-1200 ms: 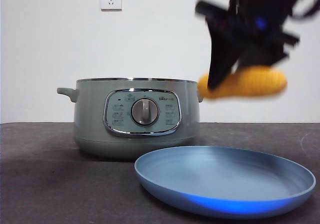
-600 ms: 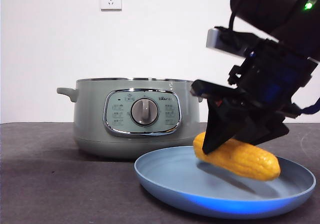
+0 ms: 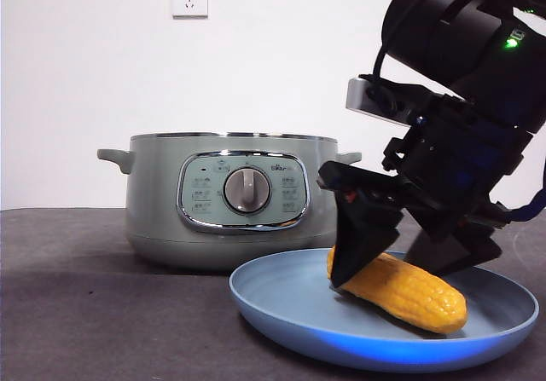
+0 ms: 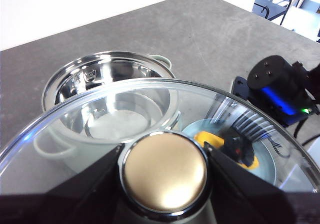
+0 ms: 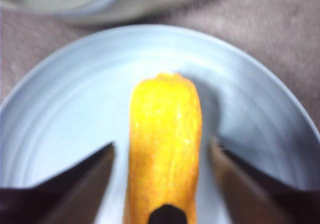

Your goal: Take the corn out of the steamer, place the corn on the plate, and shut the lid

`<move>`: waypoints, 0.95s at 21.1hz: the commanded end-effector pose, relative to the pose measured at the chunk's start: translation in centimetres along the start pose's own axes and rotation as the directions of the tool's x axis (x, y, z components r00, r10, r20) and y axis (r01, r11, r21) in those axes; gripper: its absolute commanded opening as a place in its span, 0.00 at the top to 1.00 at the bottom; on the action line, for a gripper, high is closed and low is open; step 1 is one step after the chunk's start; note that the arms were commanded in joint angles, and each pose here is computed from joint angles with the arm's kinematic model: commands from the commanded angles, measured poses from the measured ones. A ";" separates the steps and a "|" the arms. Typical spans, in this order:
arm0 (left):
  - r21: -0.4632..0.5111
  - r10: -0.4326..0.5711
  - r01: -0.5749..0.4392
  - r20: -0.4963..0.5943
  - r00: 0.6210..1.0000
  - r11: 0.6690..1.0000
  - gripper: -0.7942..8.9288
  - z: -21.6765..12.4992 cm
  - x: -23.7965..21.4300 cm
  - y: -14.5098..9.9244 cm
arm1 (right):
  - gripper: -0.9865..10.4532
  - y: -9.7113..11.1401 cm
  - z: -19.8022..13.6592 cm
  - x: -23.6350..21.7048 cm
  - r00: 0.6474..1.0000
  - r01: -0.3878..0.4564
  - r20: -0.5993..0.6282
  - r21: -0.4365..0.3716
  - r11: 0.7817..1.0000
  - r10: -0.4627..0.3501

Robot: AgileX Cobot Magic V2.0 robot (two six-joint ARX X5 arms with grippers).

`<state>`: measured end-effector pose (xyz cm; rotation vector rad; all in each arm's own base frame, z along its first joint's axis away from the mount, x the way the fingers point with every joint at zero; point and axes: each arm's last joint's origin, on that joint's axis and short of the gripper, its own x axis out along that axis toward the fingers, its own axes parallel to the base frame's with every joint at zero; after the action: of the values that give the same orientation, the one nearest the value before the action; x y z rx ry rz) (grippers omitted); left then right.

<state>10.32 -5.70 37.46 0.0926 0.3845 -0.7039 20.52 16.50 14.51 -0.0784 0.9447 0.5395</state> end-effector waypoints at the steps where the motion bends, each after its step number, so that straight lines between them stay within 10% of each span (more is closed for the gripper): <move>1: 0.016 -0.004 0.002 0.081 0.997 1.000 0.93 1.2 0.4 0.1 | 0.49 0.1 0.0 -0.4 1.000 -0.008 0.018 0.007 1.000 0.008; 20: 0.041 -0.002 -0.005 0.175 0.985 0.999 0.93 3.7 14.0 3.9 | 0.50 -0.6 -4.7 -17.4 0.990 -0.038 0.139 -0.001 0.999 0.037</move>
<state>23.53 -11.95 34.37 0.0830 0.2814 -0.7065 9.35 7.57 25.26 -0.0304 0.8180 0.5697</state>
